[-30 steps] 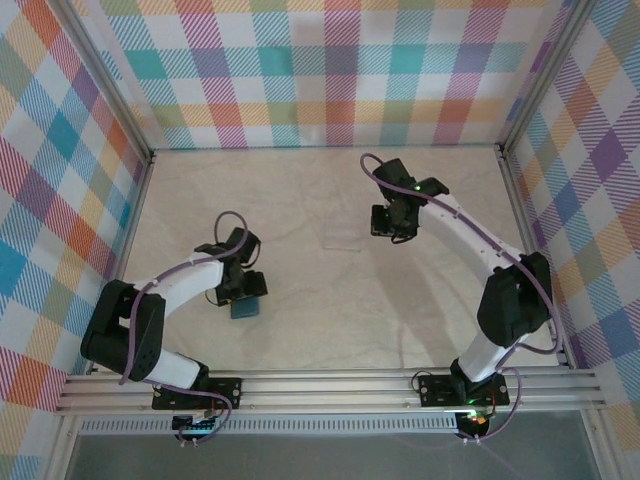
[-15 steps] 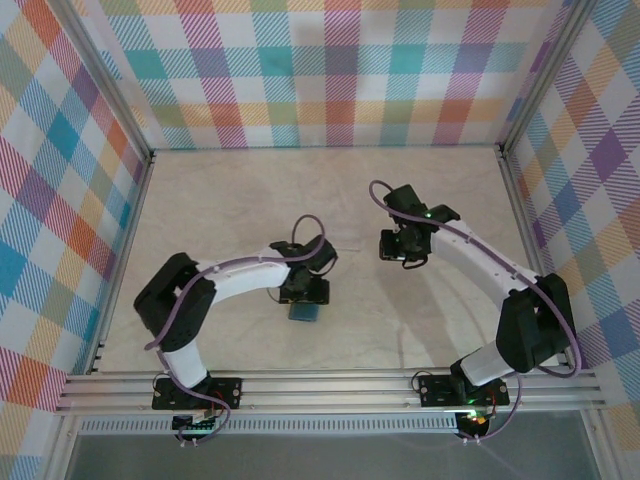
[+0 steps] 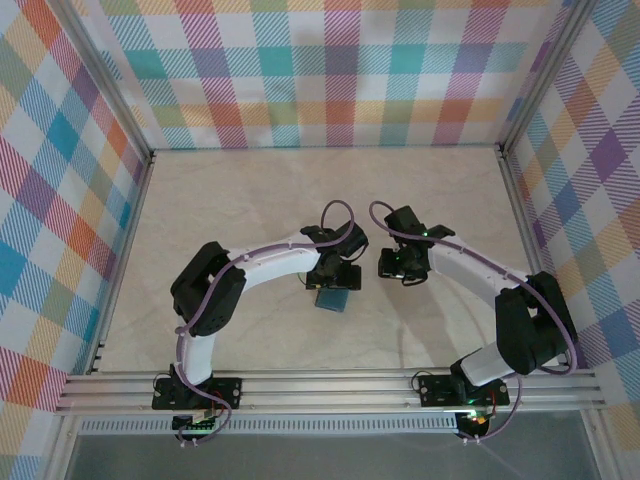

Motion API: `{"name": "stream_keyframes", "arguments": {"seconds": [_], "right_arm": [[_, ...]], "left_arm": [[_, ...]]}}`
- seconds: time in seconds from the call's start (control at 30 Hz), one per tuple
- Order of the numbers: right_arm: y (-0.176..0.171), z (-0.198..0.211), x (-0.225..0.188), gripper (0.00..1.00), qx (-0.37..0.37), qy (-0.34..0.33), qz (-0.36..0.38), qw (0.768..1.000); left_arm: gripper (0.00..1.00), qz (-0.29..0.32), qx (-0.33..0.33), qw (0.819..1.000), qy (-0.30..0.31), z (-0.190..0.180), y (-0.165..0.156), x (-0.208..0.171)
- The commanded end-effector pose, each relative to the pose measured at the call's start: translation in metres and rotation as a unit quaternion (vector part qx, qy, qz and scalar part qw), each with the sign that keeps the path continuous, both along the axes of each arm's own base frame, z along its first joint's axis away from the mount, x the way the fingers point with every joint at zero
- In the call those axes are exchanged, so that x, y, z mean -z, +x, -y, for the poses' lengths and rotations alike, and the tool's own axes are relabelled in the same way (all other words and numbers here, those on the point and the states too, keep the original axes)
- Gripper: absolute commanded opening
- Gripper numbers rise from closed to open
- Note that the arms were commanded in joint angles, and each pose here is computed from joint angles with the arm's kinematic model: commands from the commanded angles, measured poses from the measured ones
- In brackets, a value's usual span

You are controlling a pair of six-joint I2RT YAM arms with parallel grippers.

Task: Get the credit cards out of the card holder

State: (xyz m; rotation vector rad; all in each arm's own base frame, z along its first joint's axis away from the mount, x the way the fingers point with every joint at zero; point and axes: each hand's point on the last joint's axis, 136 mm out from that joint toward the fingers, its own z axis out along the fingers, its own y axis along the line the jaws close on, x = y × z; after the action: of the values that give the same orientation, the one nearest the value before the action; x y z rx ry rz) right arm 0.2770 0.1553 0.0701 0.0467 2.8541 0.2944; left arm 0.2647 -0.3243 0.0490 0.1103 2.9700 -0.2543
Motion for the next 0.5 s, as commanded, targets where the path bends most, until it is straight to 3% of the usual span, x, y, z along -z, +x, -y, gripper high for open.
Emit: {"name": "stream_keyframes", "arguments": {"seconds": [0.0,0.13,0.27,0.47], "right_arm": [[-0.006,-0.007,-0.001,0.38,0.044,0.050,0.003,0.998],[-0.019,0.000,0.000,0.39,0.061,0.063,0.014,0.996],[-0.009,-0.014,-0.025,0.42,0.037,0.098,0.040,0.994],[-0.006,-0.056,-0.035,0.41,0.017,0.193,-0.005,0.981]], "left_arm": [[0.86,-0.012,-0.005,1.000,-0.004,-0.007,-0.011,-0.020],[0.85,0.007,0.024,0.999,-0.037,0.001,-0.010,-0.034],[0.84,0.030,0.057,0.996,-0.060,-0.003,-0.016,-0.041],[0.80,0.035,0.034,0.998,-0.032,-0.037,-0.032,-0.034]]}}
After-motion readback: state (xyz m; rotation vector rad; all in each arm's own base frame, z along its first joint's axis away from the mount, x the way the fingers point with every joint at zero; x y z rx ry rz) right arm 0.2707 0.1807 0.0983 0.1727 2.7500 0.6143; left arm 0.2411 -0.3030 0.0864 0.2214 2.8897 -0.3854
